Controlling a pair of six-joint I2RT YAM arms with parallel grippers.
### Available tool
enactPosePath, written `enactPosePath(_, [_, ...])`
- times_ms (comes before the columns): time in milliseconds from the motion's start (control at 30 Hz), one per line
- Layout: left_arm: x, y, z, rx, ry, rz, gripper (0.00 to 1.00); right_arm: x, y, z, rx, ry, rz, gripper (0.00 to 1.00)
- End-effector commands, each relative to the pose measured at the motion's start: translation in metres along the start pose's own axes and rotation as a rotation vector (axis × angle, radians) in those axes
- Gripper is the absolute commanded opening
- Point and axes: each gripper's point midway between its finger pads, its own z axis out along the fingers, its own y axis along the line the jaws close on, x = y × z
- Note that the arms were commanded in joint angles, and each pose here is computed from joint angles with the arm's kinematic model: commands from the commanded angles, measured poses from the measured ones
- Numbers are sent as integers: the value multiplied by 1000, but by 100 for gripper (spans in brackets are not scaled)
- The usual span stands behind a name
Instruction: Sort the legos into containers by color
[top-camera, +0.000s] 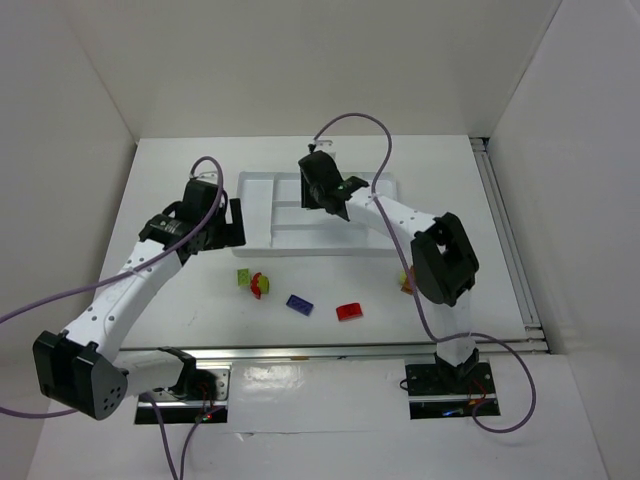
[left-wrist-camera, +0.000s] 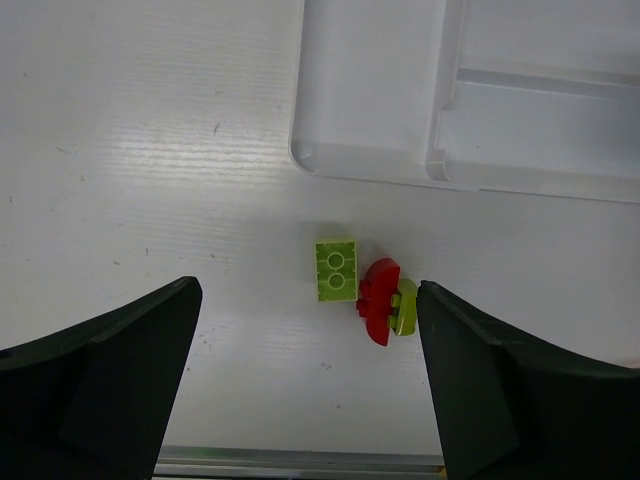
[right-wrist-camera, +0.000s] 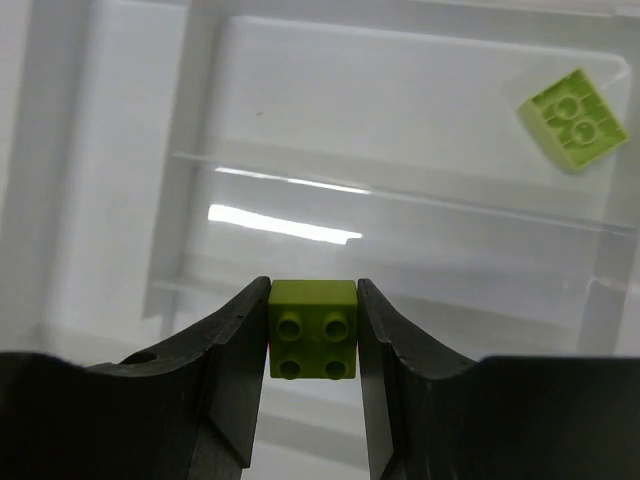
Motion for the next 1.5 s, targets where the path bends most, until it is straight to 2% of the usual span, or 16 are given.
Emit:
enactPosePath(0, [-6, -4, -2, 9, 4, 6, 100, -5, -26, 22, 116, -5, 6, 40])
enactPosePath(133, [-4, 0, 1, -24, 11, -12, 100, 1, -35, 40, 119, 11, 29, 41])
enactPosePath(300, [1, -12, 0, 54, 27, -6, 100, 7, -54, 55, 169, 31, 36, 48])
enactPosePath(333, [3, -13, 3, 51, 35, -4, 100, 9, -55, 54, 172, 39, 33, 54])
enactPosePath(367, [4, -10, 3, 35, 40, -13, 100, 6, -53, 52, 159, 36, 36, 71])
enactPosePath(500, [15, -6, 12, -3, 90, -20, 98, -6, -57, 42, 156, 10, 51, 86])
enactPosePath(600, [14, -5, 12, -12, 87, -32, 96, -15, -60, 18, 180, -11, 45, 84])
enactPosePath(667, [11, -4, 9, -16, 70, -35, 95, -32, -53, -25, 191, -83, 36, 75])
enactPosePath(700, [8, -1, 7, -25, 53, -37, 95, -5, -62, -37, 217, -45, -3, 75])
enactPosePath(800, [4, 1, 1, -26, 29, -43, 95, 8, -55, -100, 150, -85, 30, 75])
enactPosePath(900, [-1, -1, -3, -14, 13, -48, 95, 99, -77, -137, 130, 66, 31, 79])
enactPosePath(967, [-1, -4, -6, 7, 12, -51, 95, 135, -66, -164, 11, 150, 6, 79])
enactPosePath(1100, [-4, -14, -6, 38, 21, -45, 95, 208, -72, -192, -15, 298, -3, 80])
enactPosePath(1233, [-5, -17, -5, 48, 28, -44, 95, 247, -73, -197, -14, 389, 17, 84])
enactPosePath(1333, [-4, -18, -5, 57, 31, -44, 95, 255, -58, -190, -65, 413, 22, 84])
enactPosePath(1467, [-8, -17, -7, 52, 19, -36, 95, 266, -62, -176, -2, 441, -40, 84])
